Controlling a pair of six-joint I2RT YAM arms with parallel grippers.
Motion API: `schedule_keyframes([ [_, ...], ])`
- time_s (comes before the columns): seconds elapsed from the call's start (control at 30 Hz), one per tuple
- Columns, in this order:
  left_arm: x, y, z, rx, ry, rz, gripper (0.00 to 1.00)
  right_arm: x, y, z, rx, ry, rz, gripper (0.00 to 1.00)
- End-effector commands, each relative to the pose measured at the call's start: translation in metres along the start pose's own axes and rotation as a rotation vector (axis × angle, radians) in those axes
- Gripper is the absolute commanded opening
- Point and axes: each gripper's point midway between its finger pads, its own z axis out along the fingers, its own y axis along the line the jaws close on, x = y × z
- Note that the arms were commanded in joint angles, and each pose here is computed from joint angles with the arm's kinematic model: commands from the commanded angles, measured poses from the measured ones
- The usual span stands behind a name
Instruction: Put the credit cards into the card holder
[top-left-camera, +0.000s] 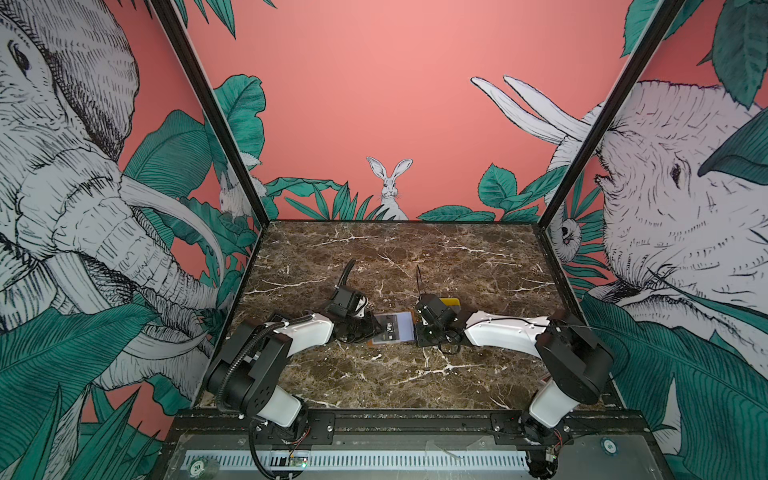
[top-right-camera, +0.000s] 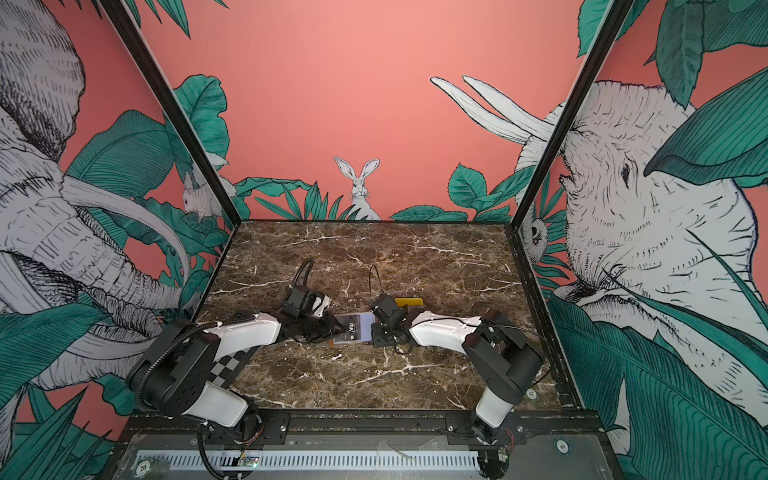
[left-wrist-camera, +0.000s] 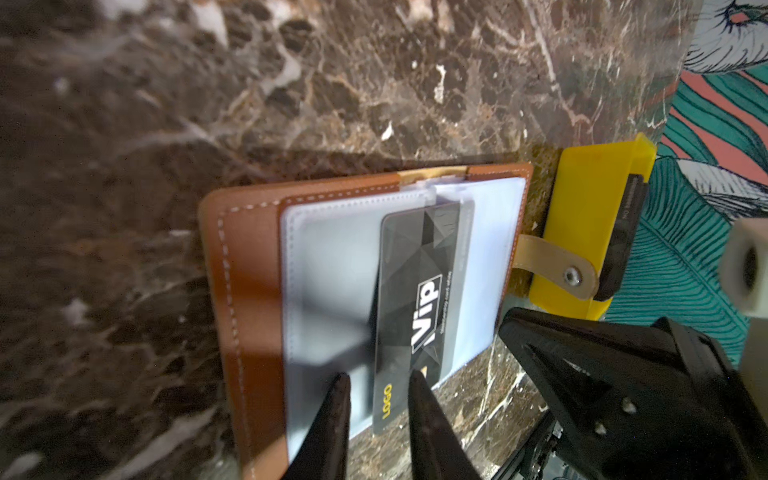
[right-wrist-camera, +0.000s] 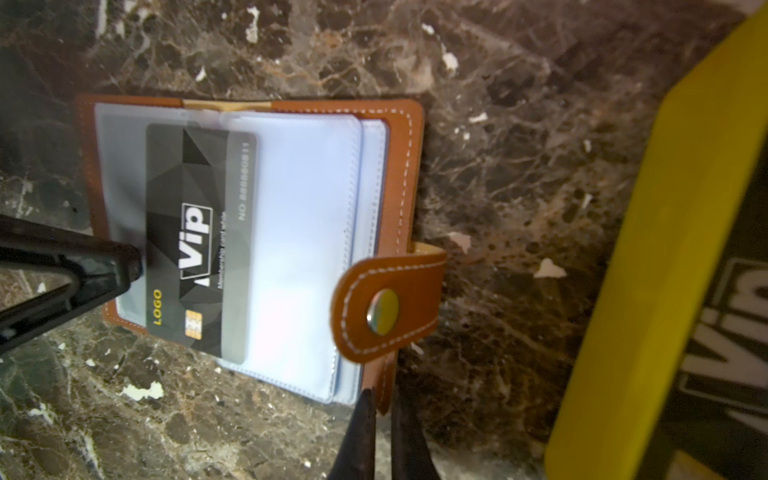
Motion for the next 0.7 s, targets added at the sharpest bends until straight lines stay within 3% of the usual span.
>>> schedule_keyframes([
  [0.0, 0.013, 0.016, 0.01, -0.059, 0.042, -0.026, 0.26, -0.006, 0.0, -0.007, 0.017, -0.02, -0.018, 0.11],
  [0.67, 0.006, 0.001, 0.023, -0.012, 0.035, -0.009, 0.25, 0.003, 0.001, 0.008, -0.003, 0.031, -0.014, 0.12],
])
